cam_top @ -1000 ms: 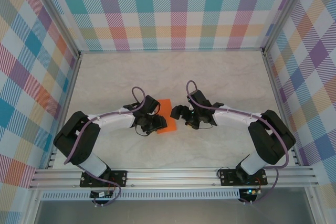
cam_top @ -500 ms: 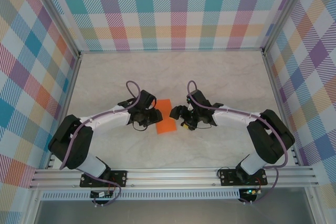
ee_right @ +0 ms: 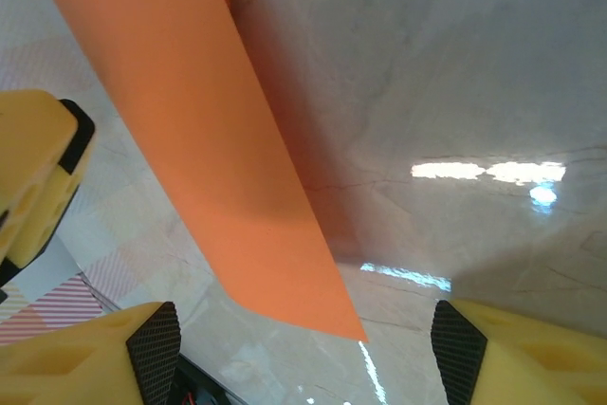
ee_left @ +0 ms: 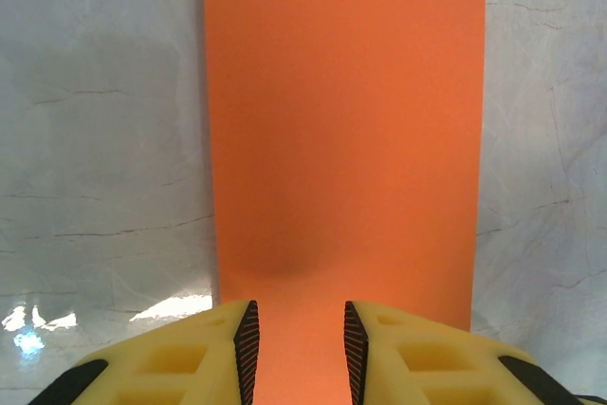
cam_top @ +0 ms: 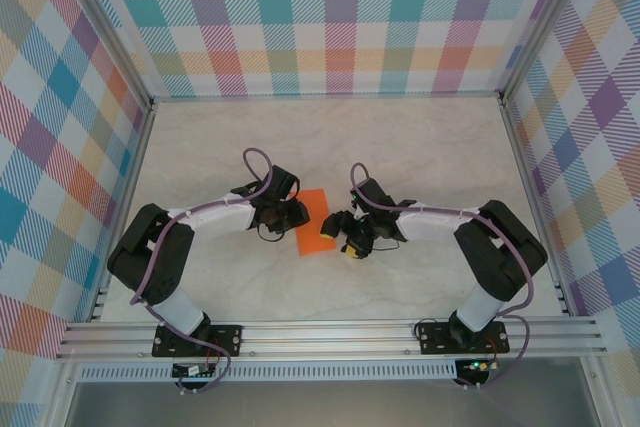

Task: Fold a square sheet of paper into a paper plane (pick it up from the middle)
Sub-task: Third fold the triangle at the center of the table.

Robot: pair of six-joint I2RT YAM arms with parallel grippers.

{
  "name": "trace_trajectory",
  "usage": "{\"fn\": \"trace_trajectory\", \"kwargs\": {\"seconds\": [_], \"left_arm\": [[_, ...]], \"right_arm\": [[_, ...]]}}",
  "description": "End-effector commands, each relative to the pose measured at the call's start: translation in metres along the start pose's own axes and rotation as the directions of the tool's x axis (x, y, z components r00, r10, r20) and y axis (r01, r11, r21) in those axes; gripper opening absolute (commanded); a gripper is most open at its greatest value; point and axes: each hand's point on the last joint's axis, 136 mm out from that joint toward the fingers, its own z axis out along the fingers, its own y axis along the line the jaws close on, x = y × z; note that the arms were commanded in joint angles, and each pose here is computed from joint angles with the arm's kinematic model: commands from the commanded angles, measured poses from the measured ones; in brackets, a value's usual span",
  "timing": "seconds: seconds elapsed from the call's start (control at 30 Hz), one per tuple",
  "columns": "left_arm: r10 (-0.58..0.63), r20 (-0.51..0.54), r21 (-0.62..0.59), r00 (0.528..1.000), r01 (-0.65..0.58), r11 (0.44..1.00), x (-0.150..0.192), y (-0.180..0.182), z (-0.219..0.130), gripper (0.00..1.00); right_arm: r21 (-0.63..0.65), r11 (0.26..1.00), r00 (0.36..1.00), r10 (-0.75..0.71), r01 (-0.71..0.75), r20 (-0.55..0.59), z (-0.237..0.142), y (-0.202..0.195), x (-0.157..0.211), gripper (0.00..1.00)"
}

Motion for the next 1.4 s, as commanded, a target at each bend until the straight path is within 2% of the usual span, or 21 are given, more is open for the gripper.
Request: {"fn": "trace_trajectory", "kwargs": {"seconds": [0.0, 0.07, 0.33, 0.57, 0.63, 0.83, 1.1, 1.37], "left_arm": [[0.007, 0.02, 0.017, 1.0, -0.007, 1.0, -0.01, -0.006, -0.001, 0.32], [0.006, 0.02, 0.015, 1.0, -0.006, 1.0, -0.01, -0.005, -0.001, 0.32], [0.008, 0.018, 0.015, 1.0, -0.008, 1.0, -0.01, -0.004, -0.001, 0.32], [0.008, 0.015, 0.009, 1.0, -0.008, 1.0, -0.01, -0.002, 0.0, 0.32], [0.011, 0.016, 0.008, 1.0, -0.011, 1.0, -0.01, -0.002, 0.001, 0.31], [0.008, 0.001, 0.003, 1.0, -0.008, 1.0, -0.008, 0.0, 0.006, 0.31], [0.006, -0.018, -0.005, 1.0, -0.007, 1.0, -0.006, 0.002, 0.013, 0.3], [0.009, -0.02, -0.004, 1.0, -0.009, 1.0, -0.007, 0.0, 0.013, 0.29]], "right_arm": [[-0.031, 1.0, 0.999, 0.004, -0.005, -0.034, 0.006, 0.006, 0.005, 0.71], [-0.038, 0.999, 0.999, 0.0, -0.001, -0.039, 0.006, 0.009, 0.006, 0.69], [-0.051, 0.999, 0.999, -0.015, 0.014, -0.03, 0.001, 0.014, 0.006, 0.45], [-0.038, 0.999, 1.0, -0.018, 0.018, 0.003, -0.002, 0.01, 0.003, 0.33], [-0.047, 0.998, 1.0, -0.028, 0.028, 0.013, -0.004, 0.012, 0.003, 0.32], [-0.104, 0.991, 0.996, -0.08, 0.083, 0.035, -0.011, 0.023, 0.003, 0.37], [-0.189, 0.97, 0.988, -0.156, 0.156, 0.017, -0.012, 0.042, 0.007, 0.38], [-0.127, 0.984, 0.992, -0.124, 0.123, -0.003, -0.008, 0.024, 0.01, 0.36]]}}
